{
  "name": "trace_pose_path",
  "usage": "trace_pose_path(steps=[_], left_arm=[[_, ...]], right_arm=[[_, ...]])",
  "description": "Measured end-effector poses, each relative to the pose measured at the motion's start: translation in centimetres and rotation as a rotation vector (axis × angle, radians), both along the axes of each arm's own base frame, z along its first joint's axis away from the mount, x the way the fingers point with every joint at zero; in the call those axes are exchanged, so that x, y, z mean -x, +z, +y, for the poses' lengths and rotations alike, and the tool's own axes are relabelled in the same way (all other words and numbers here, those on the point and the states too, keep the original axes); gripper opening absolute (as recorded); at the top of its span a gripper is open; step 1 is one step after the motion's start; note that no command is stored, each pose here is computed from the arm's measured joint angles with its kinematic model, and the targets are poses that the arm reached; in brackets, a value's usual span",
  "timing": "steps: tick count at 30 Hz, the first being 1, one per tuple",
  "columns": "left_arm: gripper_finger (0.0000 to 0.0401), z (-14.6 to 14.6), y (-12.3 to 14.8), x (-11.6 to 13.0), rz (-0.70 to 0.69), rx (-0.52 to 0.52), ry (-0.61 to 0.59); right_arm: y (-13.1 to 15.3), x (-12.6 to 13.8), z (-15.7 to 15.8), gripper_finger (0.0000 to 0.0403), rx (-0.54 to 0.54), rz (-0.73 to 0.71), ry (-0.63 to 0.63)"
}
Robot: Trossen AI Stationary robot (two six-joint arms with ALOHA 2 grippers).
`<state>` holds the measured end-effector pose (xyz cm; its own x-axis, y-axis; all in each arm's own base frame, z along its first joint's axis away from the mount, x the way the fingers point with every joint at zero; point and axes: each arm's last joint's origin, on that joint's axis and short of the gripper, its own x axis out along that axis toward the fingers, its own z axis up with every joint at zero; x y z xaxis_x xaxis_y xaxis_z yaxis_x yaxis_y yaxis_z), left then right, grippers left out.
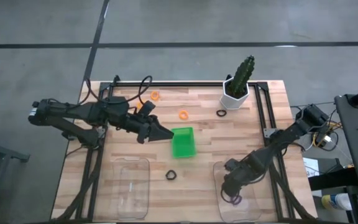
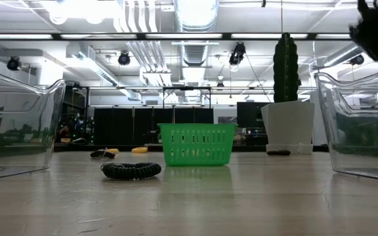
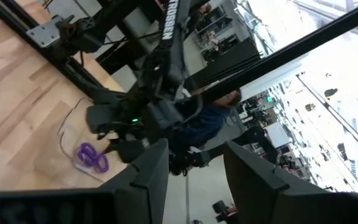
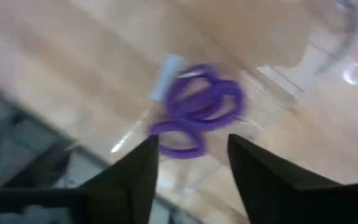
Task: Sort spring keychains
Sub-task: Put the middle black spring keychain into the green bin
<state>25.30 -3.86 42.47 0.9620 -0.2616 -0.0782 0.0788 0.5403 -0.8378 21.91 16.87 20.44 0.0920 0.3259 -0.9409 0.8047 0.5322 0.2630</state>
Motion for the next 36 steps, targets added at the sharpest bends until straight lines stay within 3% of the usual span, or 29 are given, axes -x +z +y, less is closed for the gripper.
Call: trace_pose_path(steps=[6, 15, 19, 28, 36], left_arm=[[0.0147, 0.9, -1.1, 0.0, 0.115, -0.033, 0.067], [0.0147, 5.1, -5.7, 2.1, 0.640, -0.121, 0.297], [0.0147, 6.7, -7.6, 2.7, 0.801, -0.141, 0.371], [0.0147, 8.8, -14.5, 0.2, 1.055, -0.143, 0.401], [0.0147, 9.6, -20.3, -2.0, 1.274, -0.190, 0.362]], right_arm=[[4.3, -1.9, 0.9, 0.0239, 0.029, -0.216, 0.004], [11.1, -3.9, 1.4, 0.0239, 0.149, -0.566, -0.039], [13.6, -4.2, 1.3, 0.0238, 0.189, -0.674, -0.041], [17.5, -4.4, 1.1, 0.0237, 0.256, -0.831, -0.055], [18.6, -4.4, 1.0, 0.0237, 0.261, -0.867, -0.067]])
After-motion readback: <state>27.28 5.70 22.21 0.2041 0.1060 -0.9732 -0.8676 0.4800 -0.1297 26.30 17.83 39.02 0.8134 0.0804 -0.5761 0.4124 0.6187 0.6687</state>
